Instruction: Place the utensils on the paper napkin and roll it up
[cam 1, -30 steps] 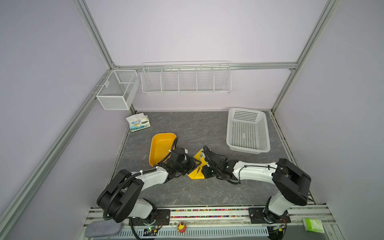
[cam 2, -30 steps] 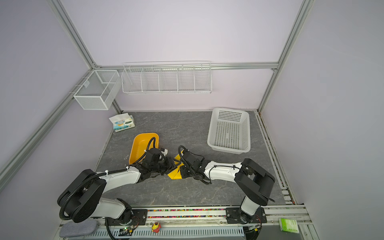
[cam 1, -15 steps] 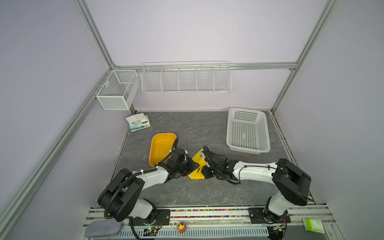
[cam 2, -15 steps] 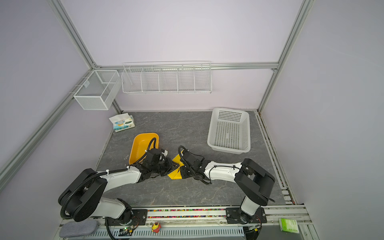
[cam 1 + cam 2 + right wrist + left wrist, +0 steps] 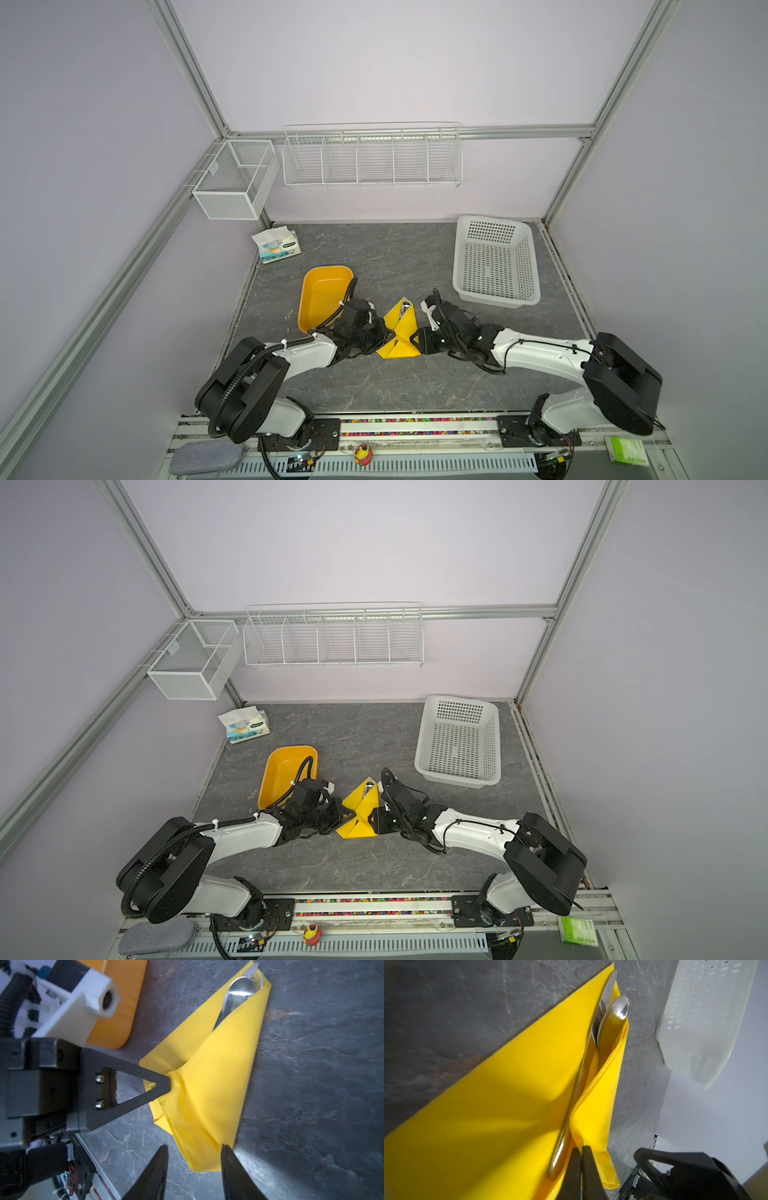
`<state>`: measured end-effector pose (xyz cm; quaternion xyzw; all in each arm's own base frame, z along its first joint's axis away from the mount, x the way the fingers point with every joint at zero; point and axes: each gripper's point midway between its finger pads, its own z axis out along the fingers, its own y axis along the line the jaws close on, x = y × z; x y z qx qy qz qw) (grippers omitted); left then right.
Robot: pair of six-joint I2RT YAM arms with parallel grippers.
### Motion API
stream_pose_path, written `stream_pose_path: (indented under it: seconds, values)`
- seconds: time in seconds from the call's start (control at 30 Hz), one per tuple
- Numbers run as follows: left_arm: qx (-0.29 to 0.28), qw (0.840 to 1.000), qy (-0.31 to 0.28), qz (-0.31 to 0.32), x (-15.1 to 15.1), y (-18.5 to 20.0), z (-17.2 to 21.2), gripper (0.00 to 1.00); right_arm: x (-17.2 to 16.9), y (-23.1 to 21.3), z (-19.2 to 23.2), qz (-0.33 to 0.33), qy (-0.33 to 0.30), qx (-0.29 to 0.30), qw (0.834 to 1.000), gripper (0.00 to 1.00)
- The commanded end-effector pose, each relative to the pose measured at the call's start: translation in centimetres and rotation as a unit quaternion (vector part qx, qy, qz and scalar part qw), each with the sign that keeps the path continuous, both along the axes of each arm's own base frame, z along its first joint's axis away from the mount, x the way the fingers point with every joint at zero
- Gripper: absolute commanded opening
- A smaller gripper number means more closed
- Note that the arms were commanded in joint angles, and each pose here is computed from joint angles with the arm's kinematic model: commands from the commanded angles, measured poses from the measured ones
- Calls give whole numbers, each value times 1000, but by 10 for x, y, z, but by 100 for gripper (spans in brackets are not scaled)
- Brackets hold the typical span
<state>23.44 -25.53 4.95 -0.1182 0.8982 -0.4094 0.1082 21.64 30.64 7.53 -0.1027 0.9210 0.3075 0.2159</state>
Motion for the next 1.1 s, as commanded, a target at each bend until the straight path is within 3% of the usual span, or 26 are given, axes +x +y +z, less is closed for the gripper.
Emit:
stream_pose_path:
  seconds: [0.0,0.13,0.37,1.07]
  values:
    - [6,1000,-4,-5,-2,3,-5,0,-6,0,-5,1,30,26,999,35]
    - [5,1000,-4,-9,-2,3,-6,0,-12,6,-14,15,52,32,998,26]
    - [8,1000,2,-11,-4,3,-10,0,-21,11,-33,35,84,21,996,18]
    - [19,1000,3,-23,-12,8,-18,0,-42,-10,-71,36,127,-37,991,18]
